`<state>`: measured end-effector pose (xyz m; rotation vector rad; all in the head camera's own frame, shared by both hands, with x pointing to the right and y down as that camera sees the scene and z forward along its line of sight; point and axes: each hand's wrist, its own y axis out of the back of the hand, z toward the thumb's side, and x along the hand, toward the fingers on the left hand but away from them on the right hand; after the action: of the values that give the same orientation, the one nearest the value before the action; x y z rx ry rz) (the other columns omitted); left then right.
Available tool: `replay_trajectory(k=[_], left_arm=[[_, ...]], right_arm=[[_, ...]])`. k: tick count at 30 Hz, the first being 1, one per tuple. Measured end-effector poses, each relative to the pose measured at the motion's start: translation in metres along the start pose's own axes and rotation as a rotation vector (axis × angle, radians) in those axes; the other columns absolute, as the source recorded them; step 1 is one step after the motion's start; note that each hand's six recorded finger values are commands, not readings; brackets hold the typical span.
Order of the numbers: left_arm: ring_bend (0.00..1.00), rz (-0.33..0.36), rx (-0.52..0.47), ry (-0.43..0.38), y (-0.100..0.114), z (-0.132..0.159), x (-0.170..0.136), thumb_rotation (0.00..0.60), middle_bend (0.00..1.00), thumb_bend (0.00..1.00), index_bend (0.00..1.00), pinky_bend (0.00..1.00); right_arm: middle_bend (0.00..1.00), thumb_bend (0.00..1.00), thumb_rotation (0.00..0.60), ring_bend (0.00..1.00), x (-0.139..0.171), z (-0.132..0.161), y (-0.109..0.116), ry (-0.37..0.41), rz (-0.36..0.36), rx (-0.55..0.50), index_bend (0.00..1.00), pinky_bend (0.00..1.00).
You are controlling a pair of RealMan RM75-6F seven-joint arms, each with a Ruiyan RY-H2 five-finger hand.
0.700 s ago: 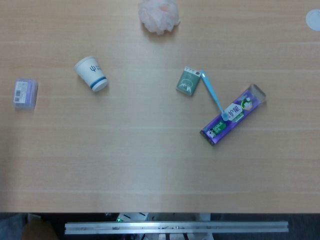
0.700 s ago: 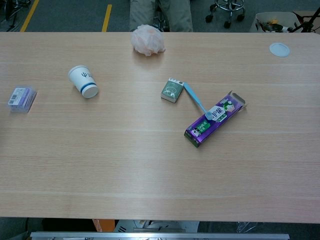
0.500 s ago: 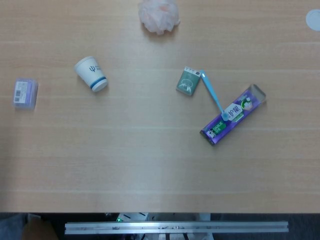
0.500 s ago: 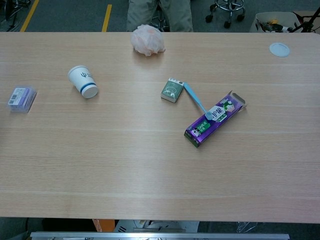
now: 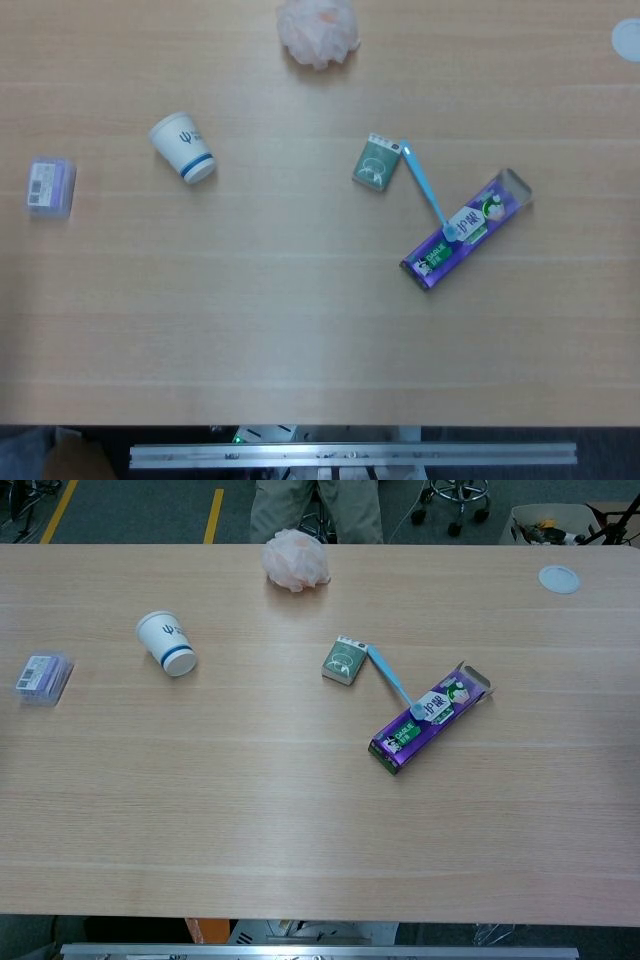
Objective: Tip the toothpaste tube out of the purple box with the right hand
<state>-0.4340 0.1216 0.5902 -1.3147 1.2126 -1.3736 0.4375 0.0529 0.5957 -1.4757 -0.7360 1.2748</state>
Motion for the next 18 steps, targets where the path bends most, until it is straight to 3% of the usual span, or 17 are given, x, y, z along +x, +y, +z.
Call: replay_trajectory(k=[13, 18], left_arm=[[0.18, 0.021, -0.005, 0.034, 0.007, -0.006, -0.007, 0.600, 0.20, 0.33, 0.23, 0.19], [0.18, 0.025, -0.005, 0.046, 0.008, -0.010, -0.011, 0.600, 0.20, 0.33, 0.23, 0.19]], right_arm=[[0.33, 0.08, 0.600, 0.22, -0.063, 0.084, -0.031, 0.336, 0.260, 0.099, 0.19, 0.29], [0.33, 0.08, 0.600, 0.22, -0.081, 0.125, -0.047, 0.446, 0.315, 0.128, 0.16, 0.30]])
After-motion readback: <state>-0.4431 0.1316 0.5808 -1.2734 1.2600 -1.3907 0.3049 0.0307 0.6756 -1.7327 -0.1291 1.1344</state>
